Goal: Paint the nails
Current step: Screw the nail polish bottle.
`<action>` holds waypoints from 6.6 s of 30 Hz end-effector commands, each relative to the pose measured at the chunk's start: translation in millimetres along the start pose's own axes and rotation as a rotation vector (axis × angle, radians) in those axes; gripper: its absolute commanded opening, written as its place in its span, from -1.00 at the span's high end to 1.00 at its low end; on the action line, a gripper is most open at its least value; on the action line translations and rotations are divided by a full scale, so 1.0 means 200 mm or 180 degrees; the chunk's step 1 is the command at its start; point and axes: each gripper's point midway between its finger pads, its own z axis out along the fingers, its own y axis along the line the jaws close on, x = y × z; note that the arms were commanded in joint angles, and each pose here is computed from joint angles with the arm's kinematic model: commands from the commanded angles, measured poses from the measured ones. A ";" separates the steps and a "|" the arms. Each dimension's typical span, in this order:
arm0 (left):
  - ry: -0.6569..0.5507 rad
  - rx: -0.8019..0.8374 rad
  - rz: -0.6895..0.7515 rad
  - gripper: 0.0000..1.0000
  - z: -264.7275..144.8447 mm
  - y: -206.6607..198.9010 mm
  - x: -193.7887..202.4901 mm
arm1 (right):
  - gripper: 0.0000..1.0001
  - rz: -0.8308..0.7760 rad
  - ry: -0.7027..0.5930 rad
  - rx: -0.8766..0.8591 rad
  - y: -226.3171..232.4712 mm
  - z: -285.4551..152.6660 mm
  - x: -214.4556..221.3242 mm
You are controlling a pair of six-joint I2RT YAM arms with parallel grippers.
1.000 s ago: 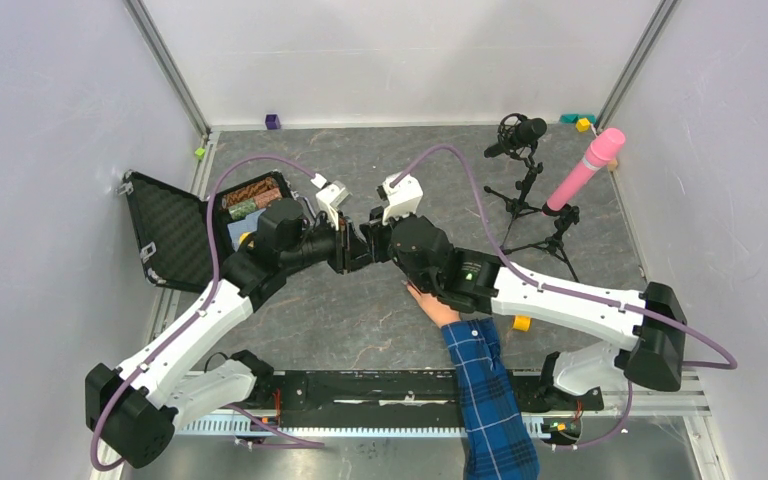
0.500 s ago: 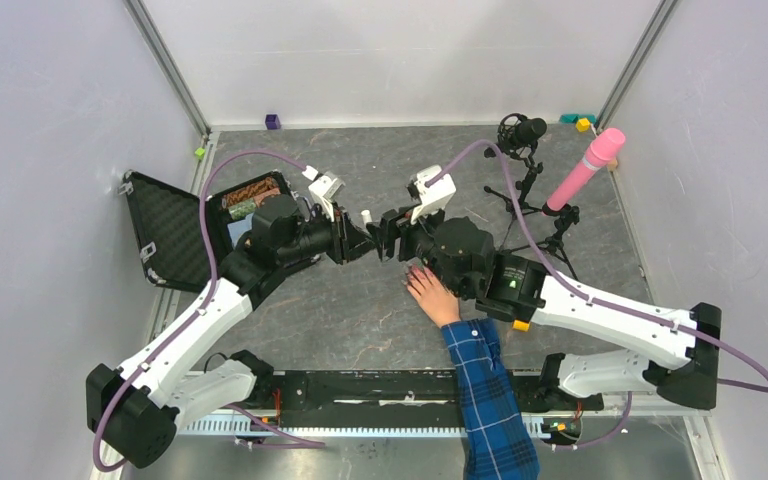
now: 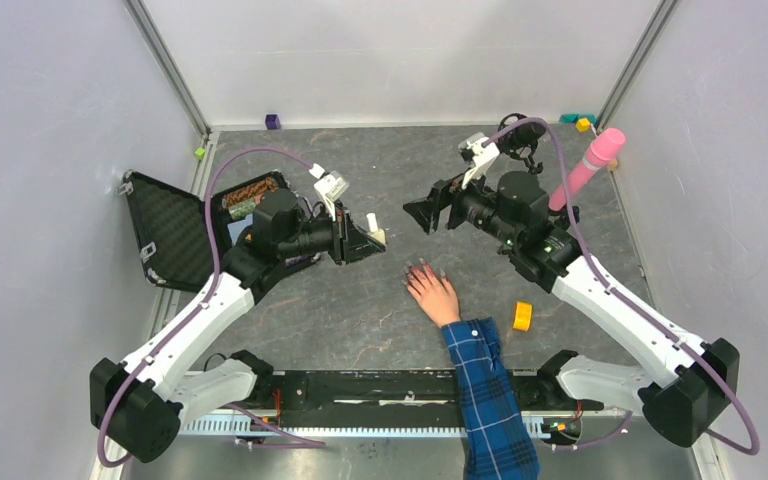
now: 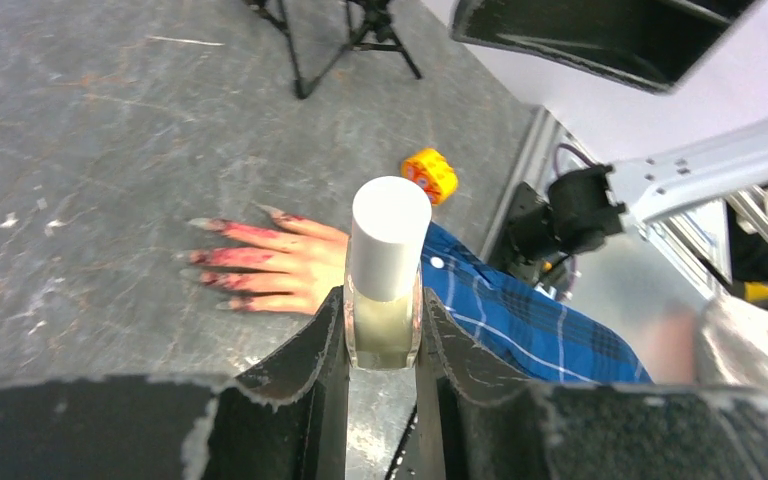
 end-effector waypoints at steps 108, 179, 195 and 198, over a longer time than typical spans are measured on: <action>-0.0741 -0.0329 0.0064 0.96 -0.06 0.01 -0.23 | -0.39 -0.0538 0.0067 0.0317 0.48 0.11 0.05; -0.0268 0.1067 0.0313 0.96 -0.05 -0.32 -0.18 | 0.58 0.0589 0.0099 -0.2411 0.61 0.00 -0.03; -0.0537 0.0489 0.0331 0.96 -0.05 -0.19 -0.23 | 1.00 0.0496 0.0500 -0.1516 0.46 0.12 0.19; -0.0594 0.0337 0.0308 0.96 -0.06 -0.15 -0.24 | 1.00 0.0469 0.0592 -0.1186 0.41 0.16 0.24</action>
